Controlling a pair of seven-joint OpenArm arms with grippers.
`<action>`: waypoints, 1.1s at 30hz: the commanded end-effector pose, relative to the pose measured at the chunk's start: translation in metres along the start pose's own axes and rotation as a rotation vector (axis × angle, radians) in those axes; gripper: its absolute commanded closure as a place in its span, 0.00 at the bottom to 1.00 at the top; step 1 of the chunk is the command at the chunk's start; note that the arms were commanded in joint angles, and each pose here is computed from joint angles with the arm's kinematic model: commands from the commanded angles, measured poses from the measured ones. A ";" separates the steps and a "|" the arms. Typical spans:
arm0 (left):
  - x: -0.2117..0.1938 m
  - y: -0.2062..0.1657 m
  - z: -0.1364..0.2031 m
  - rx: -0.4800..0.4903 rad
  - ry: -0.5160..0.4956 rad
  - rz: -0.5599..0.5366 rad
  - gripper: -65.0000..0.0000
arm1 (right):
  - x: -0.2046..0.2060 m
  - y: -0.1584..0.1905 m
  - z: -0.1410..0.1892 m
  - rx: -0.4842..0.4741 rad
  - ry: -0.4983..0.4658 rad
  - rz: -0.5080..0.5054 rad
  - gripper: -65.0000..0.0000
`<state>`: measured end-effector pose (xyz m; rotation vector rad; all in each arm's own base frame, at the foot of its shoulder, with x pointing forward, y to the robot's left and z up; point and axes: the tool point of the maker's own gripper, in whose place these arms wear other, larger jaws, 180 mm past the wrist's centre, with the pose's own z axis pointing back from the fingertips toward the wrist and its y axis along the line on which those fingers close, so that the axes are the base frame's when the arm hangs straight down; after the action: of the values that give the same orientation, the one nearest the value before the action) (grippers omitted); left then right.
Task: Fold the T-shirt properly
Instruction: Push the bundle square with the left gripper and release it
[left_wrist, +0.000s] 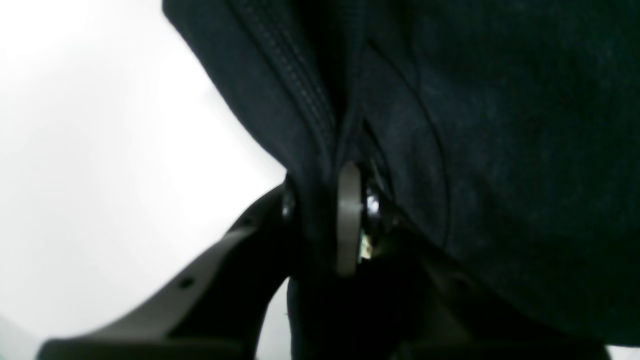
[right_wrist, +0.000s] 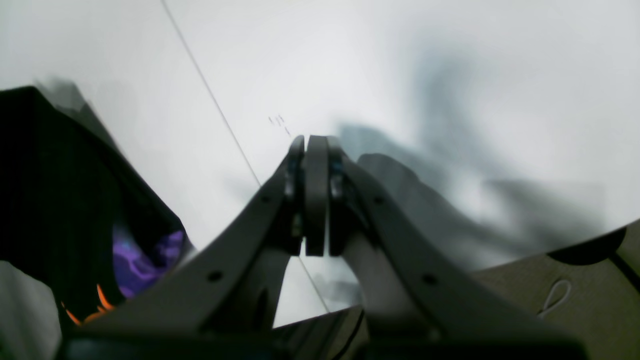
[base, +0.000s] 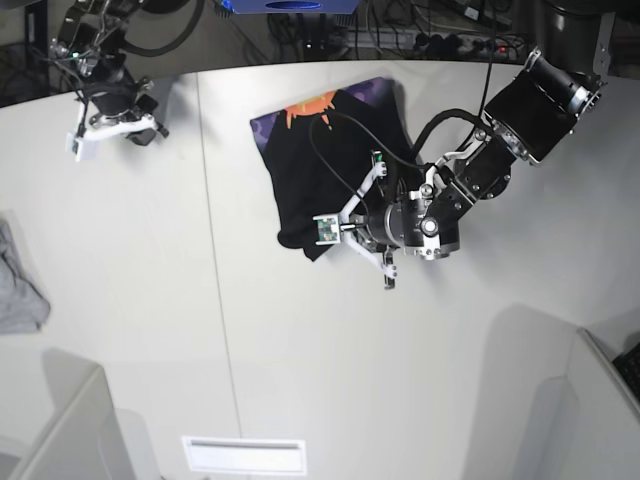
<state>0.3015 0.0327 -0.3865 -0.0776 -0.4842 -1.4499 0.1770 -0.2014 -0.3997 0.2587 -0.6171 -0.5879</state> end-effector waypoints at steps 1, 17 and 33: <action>0.010 0.015 0.008 0.037 -0.018 -0.031 1.00 | 0.010 0.004 0.004 0.015 -0.039 0.007 1.00; 0.032 0.004 -0.013 -0.049 -0.145 -0.096 1.00 | 0.008 0.009 0.003 0.026 -0.040 -0.013 1.00; 0.045 0.029 -0.032 0.070 -0.054 -0.206 1.00 | 0.014 0.010 0.002 0.028 -0.055 -0.012 1.00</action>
<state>0.3284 -0.0114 -0.4063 -0.0244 -0.5523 -1.6378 0.1833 -0.1989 -0.3973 0.2728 -0.6364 -0.6097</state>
